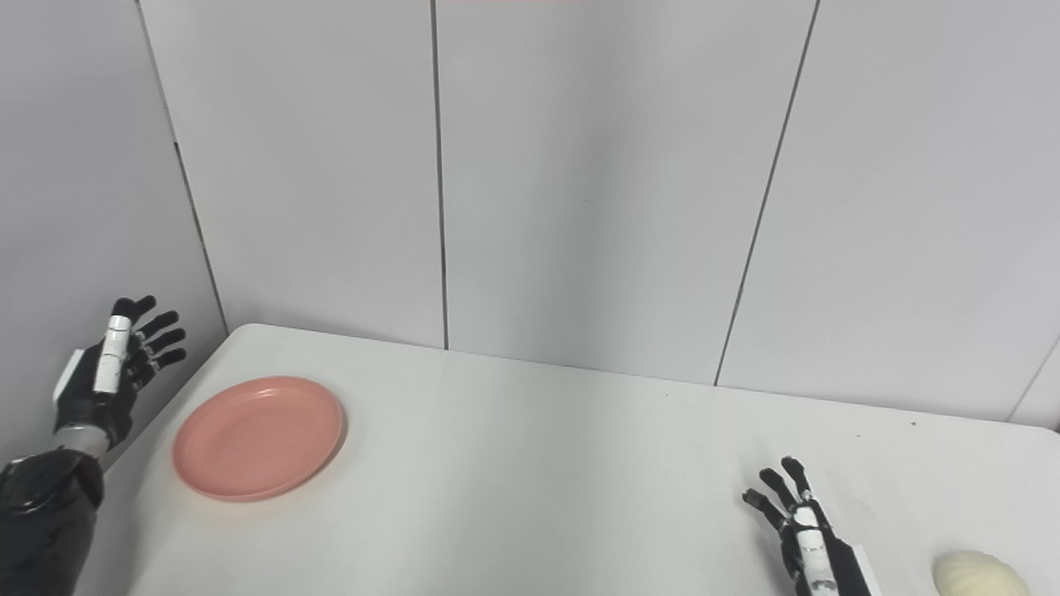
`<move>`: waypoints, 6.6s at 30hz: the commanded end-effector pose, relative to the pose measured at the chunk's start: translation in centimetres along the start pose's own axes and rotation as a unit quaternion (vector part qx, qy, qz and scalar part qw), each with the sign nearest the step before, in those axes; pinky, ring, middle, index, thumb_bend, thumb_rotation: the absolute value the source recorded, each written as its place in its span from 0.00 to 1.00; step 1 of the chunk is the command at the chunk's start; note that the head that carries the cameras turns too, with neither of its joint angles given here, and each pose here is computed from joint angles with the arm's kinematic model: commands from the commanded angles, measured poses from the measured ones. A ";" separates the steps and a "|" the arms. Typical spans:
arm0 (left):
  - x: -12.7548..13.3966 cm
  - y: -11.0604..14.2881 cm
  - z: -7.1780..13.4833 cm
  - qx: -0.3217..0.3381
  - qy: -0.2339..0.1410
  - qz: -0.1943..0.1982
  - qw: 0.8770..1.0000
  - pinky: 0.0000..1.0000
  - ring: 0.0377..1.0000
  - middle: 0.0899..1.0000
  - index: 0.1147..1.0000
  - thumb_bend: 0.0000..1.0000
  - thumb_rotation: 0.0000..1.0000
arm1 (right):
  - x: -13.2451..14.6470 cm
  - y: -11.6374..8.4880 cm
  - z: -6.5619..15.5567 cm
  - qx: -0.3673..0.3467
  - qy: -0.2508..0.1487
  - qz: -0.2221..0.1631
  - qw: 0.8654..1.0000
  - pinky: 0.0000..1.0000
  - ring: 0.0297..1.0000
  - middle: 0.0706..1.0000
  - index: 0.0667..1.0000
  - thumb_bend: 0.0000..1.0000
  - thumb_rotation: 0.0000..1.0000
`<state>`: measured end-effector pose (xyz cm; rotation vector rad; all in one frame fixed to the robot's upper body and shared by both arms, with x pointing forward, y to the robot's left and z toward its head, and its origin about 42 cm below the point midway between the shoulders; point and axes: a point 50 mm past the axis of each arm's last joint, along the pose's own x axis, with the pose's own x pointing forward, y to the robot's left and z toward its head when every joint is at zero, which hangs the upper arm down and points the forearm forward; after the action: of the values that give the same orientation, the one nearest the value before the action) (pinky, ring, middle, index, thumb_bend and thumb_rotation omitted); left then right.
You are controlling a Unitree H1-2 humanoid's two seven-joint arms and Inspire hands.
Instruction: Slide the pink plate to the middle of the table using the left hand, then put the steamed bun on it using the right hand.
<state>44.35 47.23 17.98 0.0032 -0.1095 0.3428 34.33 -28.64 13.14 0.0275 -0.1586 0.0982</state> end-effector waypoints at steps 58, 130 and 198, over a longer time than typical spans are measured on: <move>-2.8 -16.3 -2.1 -0.024 0.065 -0.183 0.981 0.78 0.79 0.80 0.85 0.83 0.86 | -2.4 2.5 -0.2 0.001 0.030 0.011 0.999 0.96 0.82 0.89 0.95 0.76 0.90; -9.8 -33.5 -1.9 -0.087 0.095 -0.300 0.945 0.81 0.82 0.84 0.92 0.76 0.92 | -2.4 6.9 1.1 -0.084 0.012 -0.010 0.996 0.89 0.84 0.90 0.94 0.71 0.93; -9.9 -34.1 -2.5 -0.078 0.103 -0.307 0.943 0.76 0.80 0.84 0.93 0.72 0.90 | 7.1 -13.4 19.1 -0.650 0.316 0.019 0.691 0.57 0.77 0.93 0.87 1.00 0.35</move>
<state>46.63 12.25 14.92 -0.1559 0.0574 -0.2825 39.36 -41.11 29.76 -1.4088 0.5468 0.0691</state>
